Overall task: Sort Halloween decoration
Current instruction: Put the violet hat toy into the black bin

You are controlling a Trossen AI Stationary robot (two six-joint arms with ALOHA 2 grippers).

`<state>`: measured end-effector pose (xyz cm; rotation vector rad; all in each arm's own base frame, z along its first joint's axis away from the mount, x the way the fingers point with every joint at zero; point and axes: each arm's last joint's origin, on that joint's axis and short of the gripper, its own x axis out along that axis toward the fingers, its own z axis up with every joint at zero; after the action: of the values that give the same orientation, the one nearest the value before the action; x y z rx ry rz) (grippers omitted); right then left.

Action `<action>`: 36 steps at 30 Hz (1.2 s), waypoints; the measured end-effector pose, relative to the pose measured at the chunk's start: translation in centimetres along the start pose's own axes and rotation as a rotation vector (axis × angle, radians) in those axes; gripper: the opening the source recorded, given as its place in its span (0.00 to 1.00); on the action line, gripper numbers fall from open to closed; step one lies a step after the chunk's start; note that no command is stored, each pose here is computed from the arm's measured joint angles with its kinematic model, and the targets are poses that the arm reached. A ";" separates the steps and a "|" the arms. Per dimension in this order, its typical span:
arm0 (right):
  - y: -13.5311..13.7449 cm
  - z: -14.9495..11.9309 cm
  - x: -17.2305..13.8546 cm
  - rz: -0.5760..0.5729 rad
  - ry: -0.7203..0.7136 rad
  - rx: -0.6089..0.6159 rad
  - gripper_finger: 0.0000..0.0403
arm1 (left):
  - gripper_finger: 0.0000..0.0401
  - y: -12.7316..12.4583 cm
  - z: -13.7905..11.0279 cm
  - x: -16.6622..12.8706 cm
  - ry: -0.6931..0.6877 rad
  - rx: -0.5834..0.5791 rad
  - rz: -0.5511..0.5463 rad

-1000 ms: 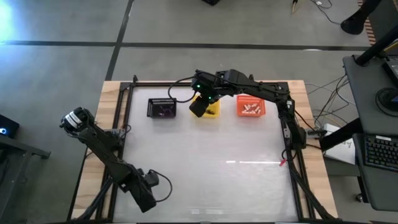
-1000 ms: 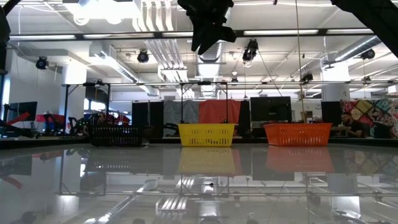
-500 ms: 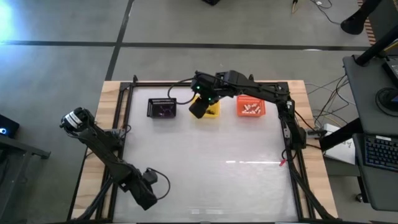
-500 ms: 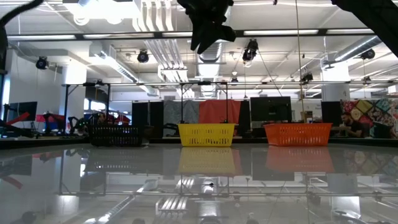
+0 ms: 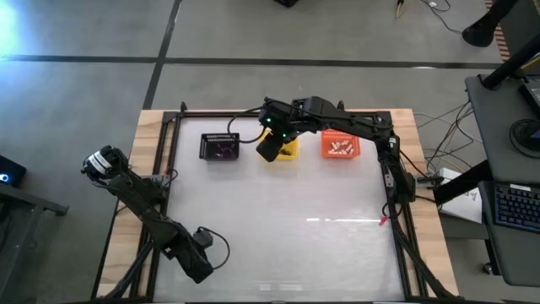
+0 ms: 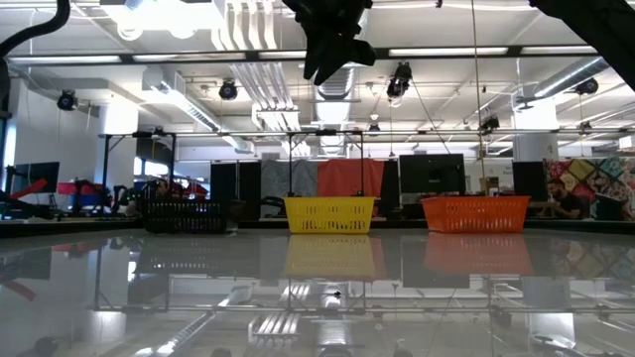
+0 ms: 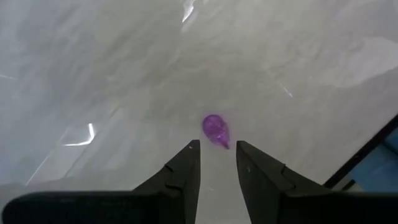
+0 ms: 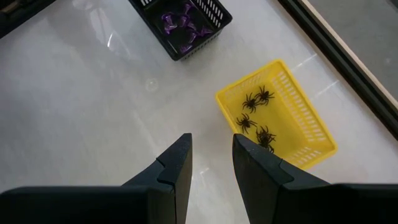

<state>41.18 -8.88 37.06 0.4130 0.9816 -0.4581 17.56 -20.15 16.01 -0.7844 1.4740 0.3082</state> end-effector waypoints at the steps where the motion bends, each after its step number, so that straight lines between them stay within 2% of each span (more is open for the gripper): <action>1: 0.0 0.0 0.0 0.000 0.000 0.000 0.27 | 0.21 -0.1 0.0 0.0 0.000 0.000 -0.007; 6: 0.0 0.0 0.0 0.000 0.000 0.000 0.27 | 0.21 -0.3 0.0 0.0 -0.006 0.009 -0.034; 12: 0.0 0.0 0.0 0.000 0.000 0.000 0.27 | 0.21 0.0 0.3 1.6 0.024 0.000 0.018; 18: 0.1 -0.1 0.0 0.002 0.000 -0.003 0.27 | 0.18 -0.3 0.4 2.5 0.043 0.042 0.044; 21: 0.2 -0.1 0.0 0.002 0.001 -0.004 0.27 | 0.15 -0.5 0.4 2.4 0.033 0.074 0.038; 27: 0.2 -0.1 0.0 0.002 0.000 -0.004 0.27 | 0.02 -0.9 0.3 2.2 0.023 0.146 0.007; 36: 0.2 -0.1 0.0 0.002 0.000 -0.006 0.27 | 0.00 -0.7 0.3 1.6 0.013 0.193 0.005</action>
<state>41.21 -8.71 37.06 0.4085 0.9826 -0.4534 18.47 -20.91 14.61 -0.6283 1.4930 0.1616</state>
